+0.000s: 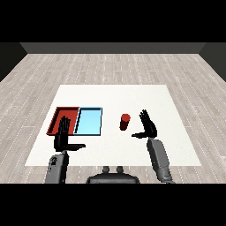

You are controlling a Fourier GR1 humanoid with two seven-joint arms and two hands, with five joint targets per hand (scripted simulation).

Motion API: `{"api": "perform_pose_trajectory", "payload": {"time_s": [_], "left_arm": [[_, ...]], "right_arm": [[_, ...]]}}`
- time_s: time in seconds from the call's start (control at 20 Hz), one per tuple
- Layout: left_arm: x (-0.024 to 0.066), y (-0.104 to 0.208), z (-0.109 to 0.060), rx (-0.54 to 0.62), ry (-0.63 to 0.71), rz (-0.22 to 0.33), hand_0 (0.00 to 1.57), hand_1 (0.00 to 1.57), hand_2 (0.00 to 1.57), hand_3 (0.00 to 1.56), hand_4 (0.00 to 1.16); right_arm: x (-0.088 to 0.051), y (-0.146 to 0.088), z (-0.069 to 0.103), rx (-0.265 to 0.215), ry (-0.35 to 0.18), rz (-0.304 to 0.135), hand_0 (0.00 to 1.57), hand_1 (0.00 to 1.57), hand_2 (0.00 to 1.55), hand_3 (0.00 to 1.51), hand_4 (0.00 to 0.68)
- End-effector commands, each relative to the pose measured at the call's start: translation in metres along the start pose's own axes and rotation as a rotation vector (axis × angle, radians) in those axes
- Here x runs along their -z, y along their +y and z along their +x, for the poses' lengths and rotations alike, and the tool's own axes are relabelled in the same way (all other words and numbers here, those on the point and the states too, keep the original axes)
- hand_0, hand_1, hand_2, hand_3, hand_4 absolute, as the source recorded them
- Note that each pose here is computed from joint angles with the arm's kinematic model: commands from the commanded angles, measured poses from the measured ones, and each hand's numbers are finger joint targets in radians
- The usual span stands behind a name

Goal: Pick the red can and put it in the red box

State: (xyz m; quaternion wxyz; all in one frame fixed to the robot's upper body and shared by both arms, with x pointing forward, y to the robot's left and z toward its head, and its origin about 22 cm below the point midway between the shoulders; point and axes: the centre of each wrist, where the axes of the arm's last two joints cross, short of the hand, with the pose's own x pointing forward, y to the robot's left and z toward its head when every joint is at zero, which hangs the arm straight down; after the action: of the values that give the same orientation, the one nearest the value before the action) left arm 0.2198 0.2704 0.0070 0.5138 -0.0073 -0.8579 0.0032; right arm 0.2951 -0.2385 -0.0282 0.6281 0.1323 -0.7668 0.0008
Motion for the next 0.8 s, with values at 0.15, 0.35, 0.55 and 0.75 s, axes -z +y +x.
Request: {"api": "perform_pose_trajectory", "payload": {"time_s": [0.15, 0.35, 0.55, 0.75], "left_arm": [[0.0024, -0.008, -0.001, -0.003, 0.000, 0.005, 0.00, 0.00, 0.00, 0.00, 0.00], [0.0143, 0.008, 0.011, -0.006, 0.017, 0.014, 0.00, 0.00, 0.00, 0.00, 0.00], [-0.0082, -0.016, -0.004, -0.018, 0.006, 0.020, 0.00, 0.00, 0.00, 0.00, 0.00], [0.0163, 0.010, 0.001, -0.015, 0.006, 0.006, 0.00, 0.00, 0.00, 0.00, 0.00]], "right_arm": [[0.001, 0.005, -0.013, 0.003, 0.012, -0.002, 0.00, 0.00, 0.00, 0.00, 0.000], [0.020, 0.016, -0.022, 0.002, 0.006, -0.006, 0.00, 0.00, 0.00, 0.00, 0.000], [0.027, 0.015, -0.030, 0.048, 0.027, 0.006, 0.00, 0.00, 0.00, 0.00, 0.000], [0.021, 0.003, -0.027, 0.015, 0.008, -0.005, 0.00, 0.00, 0.00, 0.00, 0.000]]}}
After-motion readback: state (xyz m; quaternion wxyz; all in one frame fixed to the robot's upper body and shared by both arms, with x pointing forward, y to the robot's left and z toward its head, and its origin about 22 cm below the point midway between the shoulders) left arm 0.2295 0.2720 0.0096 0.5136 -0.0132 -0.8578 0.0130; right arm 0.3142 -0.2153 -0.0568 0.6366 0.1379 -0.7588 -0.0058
